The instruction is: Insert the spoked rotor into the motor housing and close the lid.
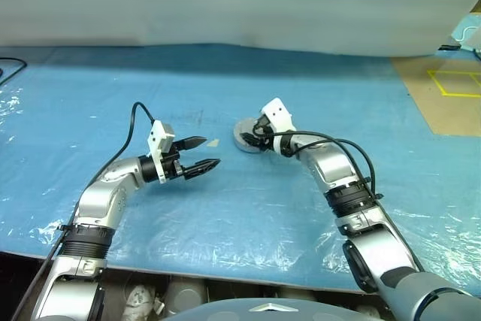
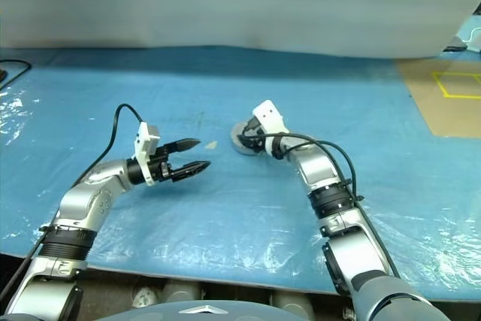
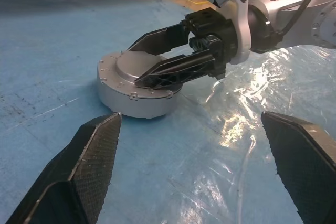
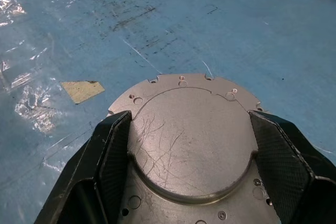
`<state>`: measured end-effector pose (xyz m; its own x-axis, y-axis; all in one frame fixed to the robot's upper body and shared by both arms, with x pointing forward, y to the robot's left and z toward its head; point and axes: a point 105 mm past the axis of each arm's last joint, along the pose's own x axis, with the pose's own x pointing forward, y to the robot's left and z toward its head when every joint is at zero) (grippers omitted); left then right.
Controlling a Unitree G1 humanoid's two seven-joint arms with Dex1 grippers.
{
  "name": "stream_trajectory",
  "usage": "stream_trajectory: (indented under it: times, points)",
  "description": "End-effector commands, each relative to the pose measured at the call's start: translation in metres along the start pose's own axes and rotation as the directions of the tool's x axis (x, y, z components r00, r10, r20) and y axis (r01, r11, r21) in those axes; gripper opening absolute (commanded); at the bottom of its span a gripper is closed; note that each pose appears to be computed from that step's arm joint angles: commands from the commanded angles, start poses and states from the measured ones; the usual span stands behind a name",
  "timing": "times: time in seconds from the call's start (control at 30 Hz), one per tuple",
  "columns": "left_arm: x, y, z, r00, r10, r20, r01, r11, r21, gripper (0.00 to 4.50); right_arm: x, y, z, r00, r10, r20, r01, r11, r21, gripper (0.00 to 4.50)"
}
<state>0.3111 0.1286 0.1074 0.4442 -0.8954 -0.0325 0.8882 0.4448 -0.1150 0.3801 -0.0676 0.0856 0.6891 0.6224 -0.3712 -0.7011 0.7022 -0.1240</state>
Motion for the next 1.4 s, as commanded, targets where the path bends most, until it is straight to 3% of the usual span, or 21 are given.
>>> stream_trajectory:
  times: [0.03,0.23,0.47,0.9,1.0,1.3,1.4]
  points:
    - [0.004,-0.002,0.012,1.000,-0.017,0.022,0.016,0.999,0.041,4.50,-0.002,0.029,-0.064,0.970,0.113,-0.216,-0.100,0.993,0.067,3.10]
    - [0.003,0.000,0.012,1.000,-0.012,0.021,0.011,0.999,0.040,4.50,-0.010,0.042,-0.043,0.972,0.214,-0.101,-0.207,0.976,0.073,3.10]
    - [0.001,0.000,0.011,1.000,-0.008,0.019,0.007,0.999,0.041,4.50,-0.001,0.019,-0.054,0.985,0.066,-0.157,-0.056,0.996,0.071,3.10]
    - [0.027,0.005,-0.003,1.000,0.017,-0.011,-0.016,0.997,0.071,4.50,-0.005,0.028,-0.066,0.975,0.091,-0.203,-0.088,0.996,0.026,3.10]
    - [0.038,0.010,0.001,0.999,0.026,0.032,-0.028,0.998,0.057,3.89,-0.005,0.026,-0.064,0.977,0.088,-0.195,-0.084,0.996,0.028,3.10]
    - [0.059,0.026,0.000,0.996,0.087,0.021,-0.088,0.991,0.102,0.66,-0.008,0.022,-0.063,0.980,0.069,-0.185,-0.062,0.997,0.045,3.10]
    - [0.064,0.026,-0.007,0.997,0.078,-0.019,-0.075,0.989,0.124,0.66,-0.010,0.022,-0.064,0.981,0.066,-0.184,-0.058,0.997,0.049,3.10]
